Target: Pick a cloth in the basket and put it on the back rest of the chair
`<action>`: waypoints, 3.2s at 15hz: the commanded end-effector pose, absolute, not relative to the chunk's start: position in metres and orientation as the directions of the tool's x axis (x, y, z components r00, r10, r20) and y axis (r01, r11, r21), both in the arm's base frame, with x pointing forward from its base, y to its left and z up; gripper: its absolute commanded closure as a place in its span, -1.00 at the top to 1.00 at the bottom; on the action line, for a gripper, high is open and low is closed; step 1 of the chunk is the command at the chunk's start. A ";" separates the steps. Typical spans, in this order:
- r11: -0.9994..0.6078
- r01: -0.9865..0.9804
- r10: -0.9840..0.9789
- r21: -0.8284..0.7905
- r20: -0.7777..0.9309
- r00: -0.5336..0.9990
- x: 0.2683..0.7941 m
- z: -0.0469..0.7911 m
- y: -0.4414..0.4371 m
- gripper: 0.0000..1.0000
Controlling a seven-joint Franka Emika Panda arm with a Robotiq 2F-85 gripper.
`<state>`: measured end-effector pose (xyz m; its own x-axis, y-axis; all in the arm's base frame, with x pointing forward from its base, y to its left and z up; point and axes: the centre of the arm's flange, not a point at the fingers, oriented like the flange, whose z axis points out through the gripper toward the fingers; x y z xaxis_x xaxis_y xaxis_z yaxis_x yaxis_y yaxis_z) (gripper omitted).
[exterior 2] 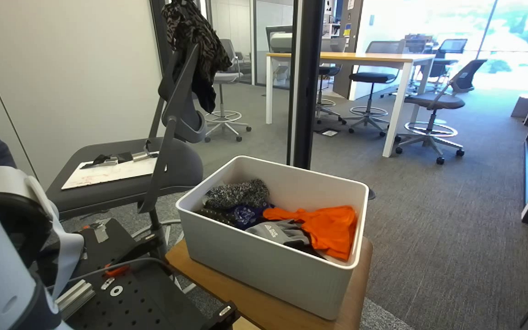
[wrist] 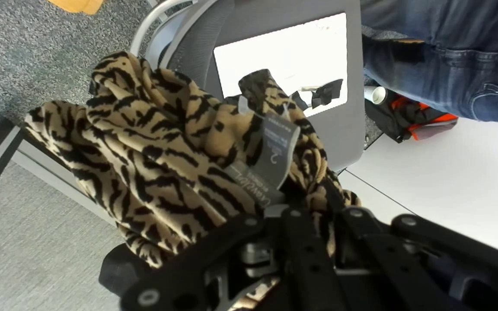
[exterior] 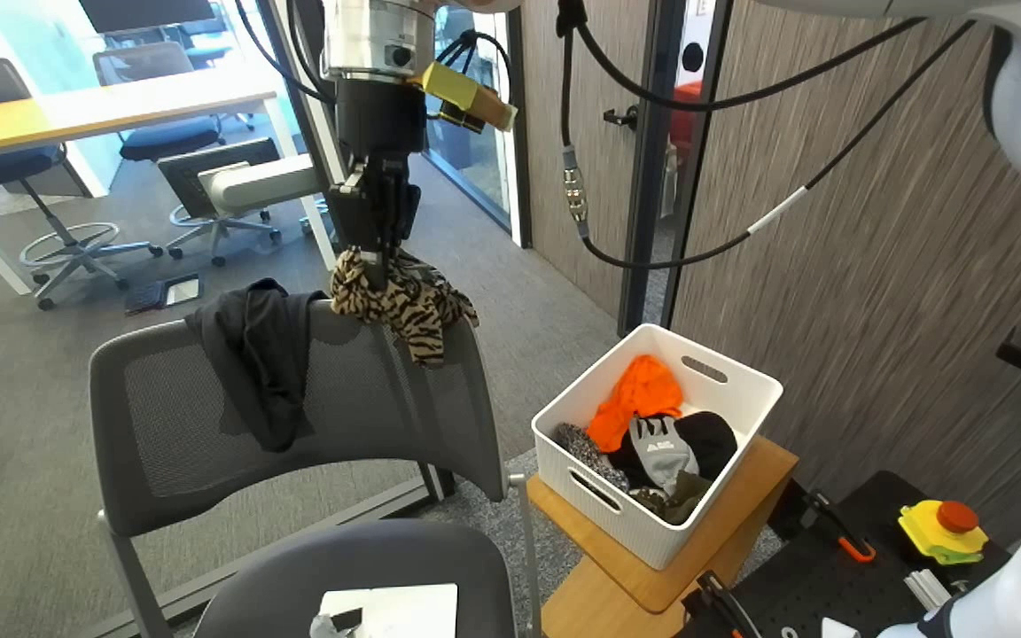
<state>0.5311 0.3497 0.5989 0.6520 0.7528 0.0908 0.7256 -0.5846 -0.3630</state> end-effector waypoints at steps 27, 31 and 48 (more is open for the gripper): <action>-0.908 0.411 0.402 -0.081 0.109 0.909 0.530 0.582 0.111 1.00; -0.938 0.321 0.316 -0.132 0.056 0.947 0.508 0.534 0.038 1.00; -0.957 0.105 0.103 -0.272 0.024 0.994 0.321 0.444 -0.077 1.00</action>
